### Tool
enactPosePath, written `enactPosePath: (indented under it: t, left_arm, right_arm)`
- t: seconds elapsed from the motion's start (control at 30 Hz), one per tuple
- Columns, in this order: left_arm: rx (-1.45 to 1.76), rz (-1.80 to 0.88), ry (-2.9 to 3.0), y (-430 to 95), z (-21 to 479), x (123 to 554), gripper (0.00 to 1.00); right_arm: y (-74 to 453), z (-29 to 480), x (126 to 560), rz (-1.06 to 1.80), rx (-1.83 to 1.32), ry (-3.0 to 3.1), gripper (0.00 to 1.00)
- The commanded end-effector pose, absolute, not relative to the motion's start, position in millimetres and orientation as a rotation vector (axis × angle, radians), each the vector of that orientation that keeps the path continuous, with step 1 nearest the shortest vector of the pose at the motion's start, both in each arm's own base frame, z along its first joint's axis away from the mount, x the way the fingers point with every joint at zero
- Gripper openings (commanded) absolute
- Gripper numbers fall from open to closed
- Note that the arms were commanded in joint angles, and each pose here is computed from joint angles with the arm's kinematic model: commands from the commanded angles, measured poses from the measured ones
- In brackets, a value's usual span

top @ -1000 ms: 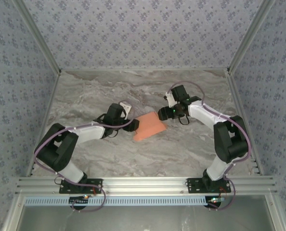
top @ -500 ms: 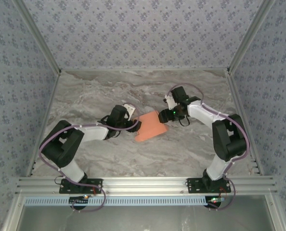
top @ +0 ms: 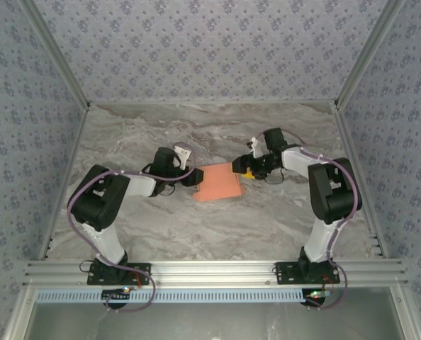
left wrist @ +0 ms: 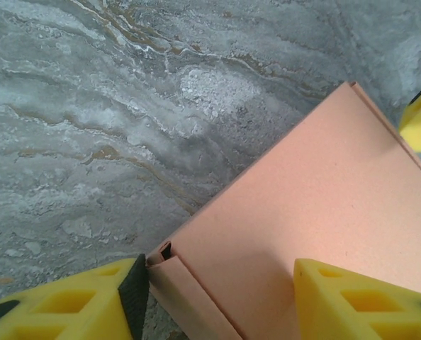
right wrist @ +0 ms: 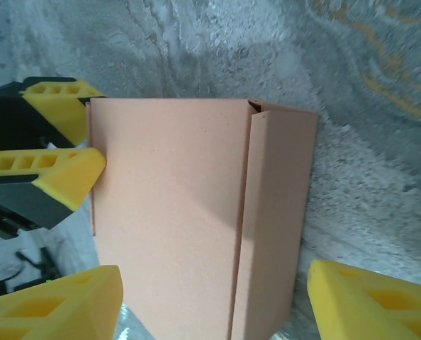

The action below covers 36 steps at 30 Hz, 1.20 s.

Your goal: Fold the paper box

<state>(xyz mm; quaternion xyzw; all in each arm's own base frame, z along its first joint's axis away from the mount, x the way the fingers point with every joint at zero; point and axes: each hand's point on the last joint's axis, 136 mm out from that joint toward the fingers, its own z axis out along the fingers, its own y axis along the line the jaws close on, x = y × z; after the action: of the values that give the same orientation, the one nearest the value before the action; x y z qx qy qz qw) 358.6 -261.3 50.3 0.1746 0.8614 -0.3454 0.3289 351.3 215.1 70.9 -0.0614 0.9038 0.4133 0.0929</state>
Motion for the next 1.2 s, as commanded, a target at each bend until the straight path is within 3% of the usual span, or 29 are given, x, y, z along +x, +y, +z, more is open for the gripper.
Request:
enactPosePath:
  t: [0.0,0.17,0.5,0.77,1.0,1.17]
  left_arm:
    - [0.367,-1.04,2.348,-253,22,342,0.49]
    - [0.268,-1.177,2.307,-248,21,344,0.37]
    - [0.173,-1.211,2.348,-246,9,348,0.28]
    - [0.104,-1.176,2.446,-240,-5,356,0.24]
    - [0.103,-1.166,2.503,-242,-5,365,0.24]
    - [0.067,-1.207,2.53,-237,-14,366,0.24]
  right_arm:
    - [223,73,348,1.401,-0.118,2.674,0.73]
    - [224,65,346,1.429,-0.084,2.689,0.73]
    - [227,64,337,1.407,-0.114,2.656,0.76]
    - [192,94,345,0.831,-0.512,2.401,0.77]
    - [213,133,335,0.624,-0.904,1.981,0.8]
    - [228,125,323,0.306,-1.301,1.796,0.85]
